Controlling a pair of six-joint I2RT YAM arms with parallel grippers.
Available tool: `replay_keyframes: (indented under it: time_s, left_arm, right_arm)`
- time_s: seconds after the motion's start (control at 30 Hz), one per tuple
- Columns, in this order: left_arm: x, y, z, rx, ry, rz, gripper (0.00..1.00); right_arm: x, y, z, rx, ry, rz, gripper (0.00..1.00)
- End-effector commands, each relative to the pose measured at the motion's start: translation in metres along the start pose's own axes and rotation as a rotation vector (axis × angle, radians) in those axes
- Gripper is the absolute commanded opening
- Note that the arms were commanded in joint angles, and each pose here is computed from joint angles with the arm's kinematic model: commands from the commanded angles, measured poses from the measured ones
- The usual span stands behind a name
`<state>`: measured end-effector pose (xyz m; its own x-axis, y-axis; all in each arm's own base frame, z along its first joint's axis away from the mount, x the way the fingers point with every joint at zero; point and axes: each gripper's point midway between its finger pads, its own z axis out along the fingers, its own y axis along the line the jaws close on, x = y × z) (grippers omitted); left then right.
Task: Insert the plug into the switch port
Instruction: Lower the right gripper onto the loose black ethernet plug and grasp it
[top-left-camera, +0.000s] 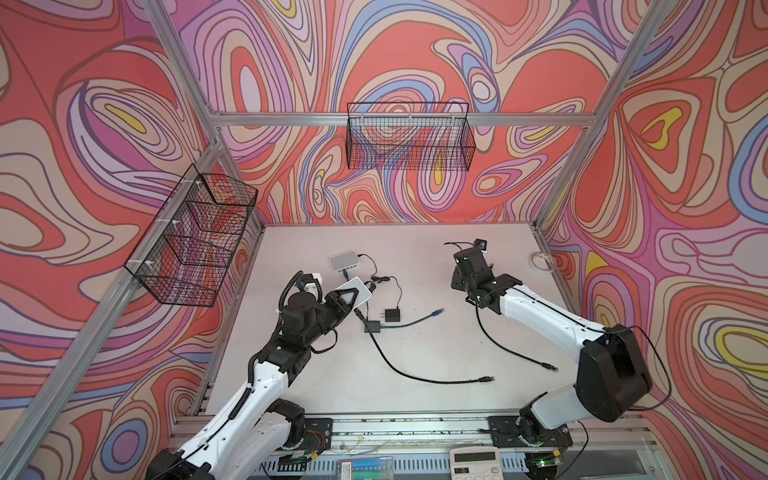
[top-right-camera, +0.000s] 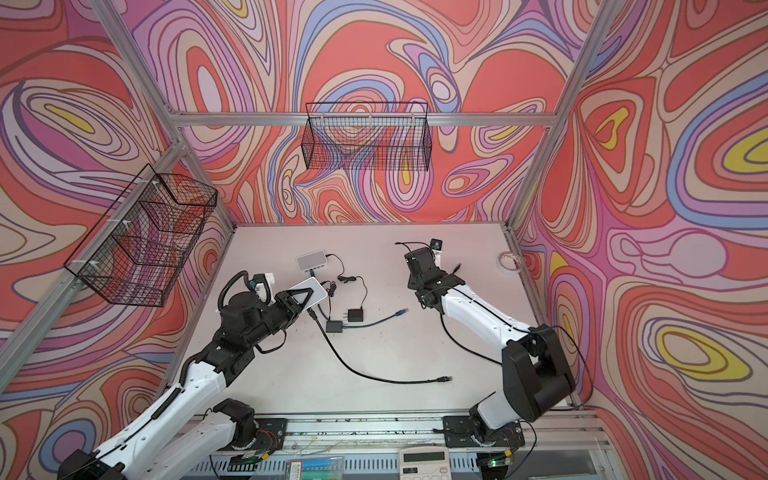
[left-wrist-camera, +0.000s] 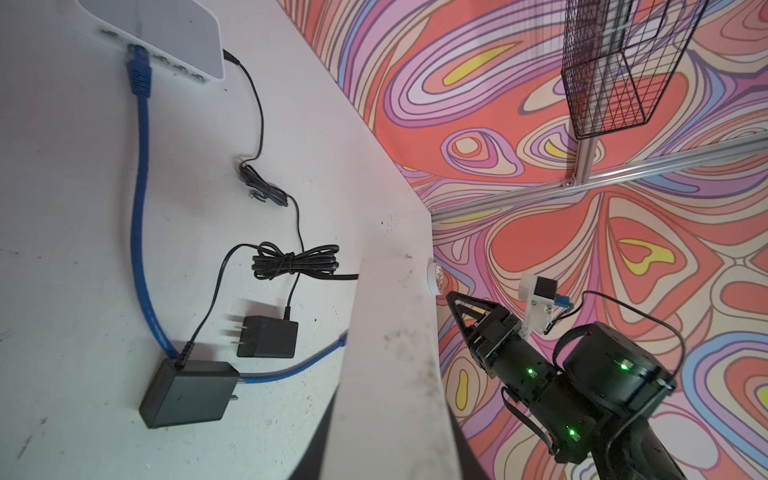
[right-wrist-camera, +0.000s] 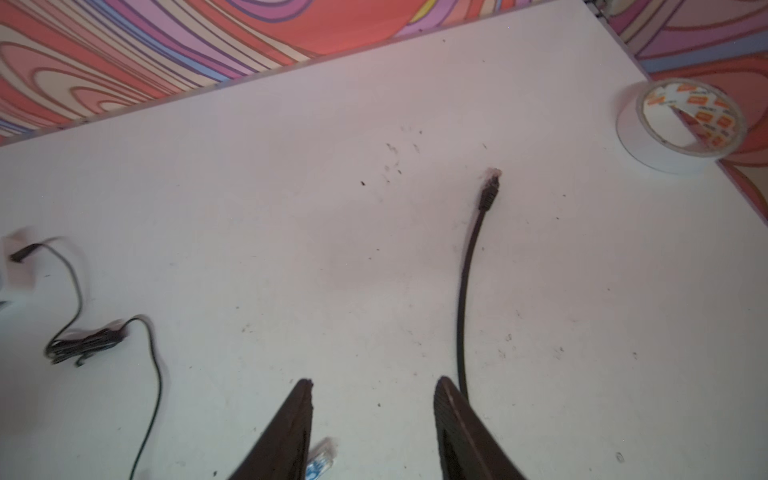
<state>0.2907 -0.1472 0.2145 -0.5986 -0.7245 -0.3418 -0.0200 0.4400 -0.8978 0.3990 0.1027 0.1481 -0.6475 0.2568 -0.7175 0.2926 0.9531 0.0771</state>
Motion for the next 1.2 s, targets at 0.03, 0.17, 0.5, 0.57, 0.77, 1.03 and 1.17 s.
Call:
replay_keyframes:
  time_s: [0.03, 0.17, 0.5, 0.57, 0.77, 1.03, 1.17]
  left_arm:
    - [-0.008, 0.014, -0.009, -0.021, -0.085, -0.039, 0.00]
    - [-0.003, 0.028, -0.015, -0.031, -0.098, -0.066, 0.00]
    - [0.000, 0.044, -0.029, -0.050, -0.134, -0.069, 0.00]
    - [0.000, 0.044, -0.029, -0.051, -0.130, -0.069, 0.00]
    - [0.001, 0.045, -0.029, -0.053, -0.126, -0.073, 0.00]
    - [0.000, 0.041, -0.031, -0.052, -0.130, -0.066, 0.00]
    - [0.000, 0.042, -0.032, -0.055, -0.129, -0.065, 0.00]
  right_arm:
    - [0.002, -0.033, 0.019, 0.154, 0.048, 0.080, 0.48]
    - [0.008, -0.055, 0.052, 0.203, 0.133, 0.140, 0.48]
    - [0.009, -0.078, 0.129, 0.230, 0.283, 0.183, 0.43]
    - [0.006, -0.079, 0.139, 0.228, 0.293, 0.183, 0.43]
    - [-0.004, -0.081, 0.159, 0.239, 0.315, 0.171, 0.43]
    - [-0.003, -0.089, 0.182, 0.241, 0.356, 0.178, 0.43]
    - [0.000, -0.093, 0.188, 0.244, 0.364, 0.177, 0.42]
